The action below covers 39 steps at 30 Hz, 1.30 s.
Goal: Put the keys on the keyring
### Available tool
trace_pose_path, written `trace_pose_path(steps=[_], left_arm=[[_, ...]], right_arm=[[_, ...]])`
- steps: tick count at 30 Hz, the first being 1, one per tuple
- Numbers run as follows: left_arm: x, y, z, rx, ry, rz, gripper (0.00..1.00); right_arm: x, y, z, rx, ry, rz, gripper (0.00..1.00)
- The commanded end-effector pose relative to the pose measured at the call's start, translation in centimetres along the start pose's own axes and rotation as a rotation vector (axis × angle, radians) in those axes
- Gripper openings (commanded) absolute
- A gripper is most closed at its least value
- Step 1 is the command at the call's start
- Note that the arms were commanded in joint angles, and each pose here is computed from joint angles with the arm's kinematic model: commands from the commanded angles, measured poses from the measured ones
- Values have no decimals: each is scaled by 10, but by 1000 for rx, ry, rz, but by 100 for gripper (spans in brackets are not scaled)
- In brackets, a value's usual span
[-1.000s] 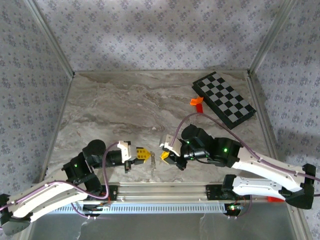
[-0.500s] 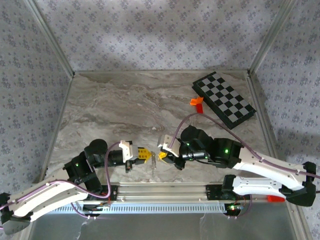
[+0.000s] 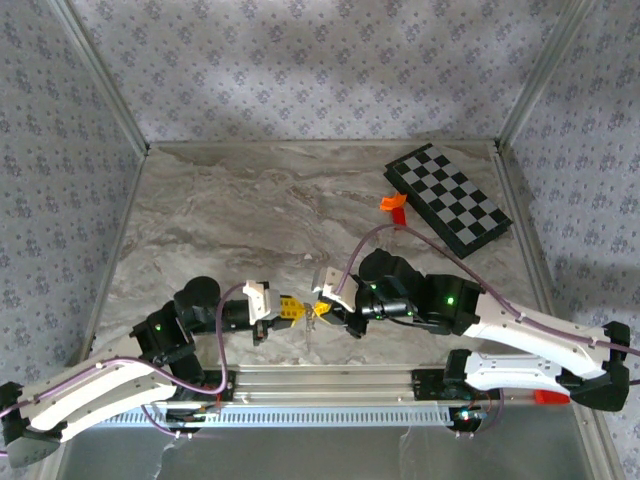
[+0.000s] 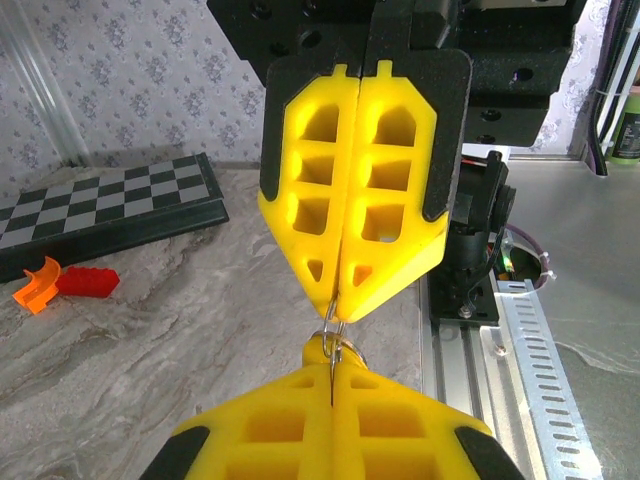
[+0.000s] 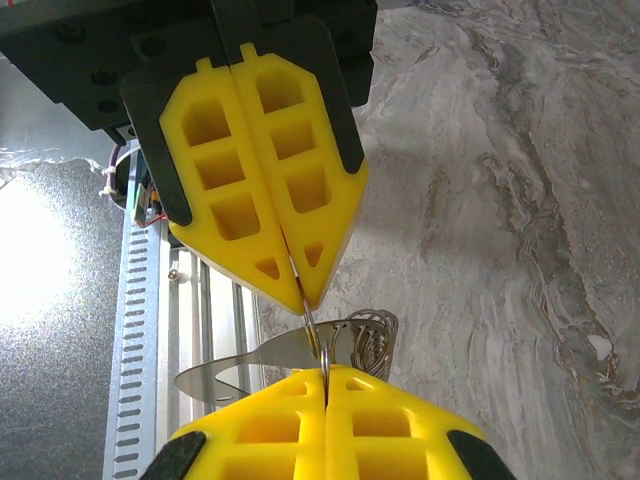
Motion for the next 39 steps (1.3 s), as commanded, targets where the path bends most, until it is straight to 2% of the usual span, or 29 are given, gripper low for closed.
trace_pose_path(steps=[1, 39], left_arm=[[7, 31, -7, -47, -14, -95, 0], [8, 29, -6, -57, -1, -102, 0]], right_arm=[[7, 13, -2, 19, -12, -35, 0], [6, 23, 1, 1, 20, -78, 0]])
Point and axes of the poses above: each hand's point on the last joint's axis, 136 mm out from that joint toward the fingers, its own x axis back along the fingers, its own z axis along the line the jaws close on, y = z × x, the point moved 2 cm from there along x, back along the fingers, and after that the axes turned 12 degrees about x, right-handed, at the moved point
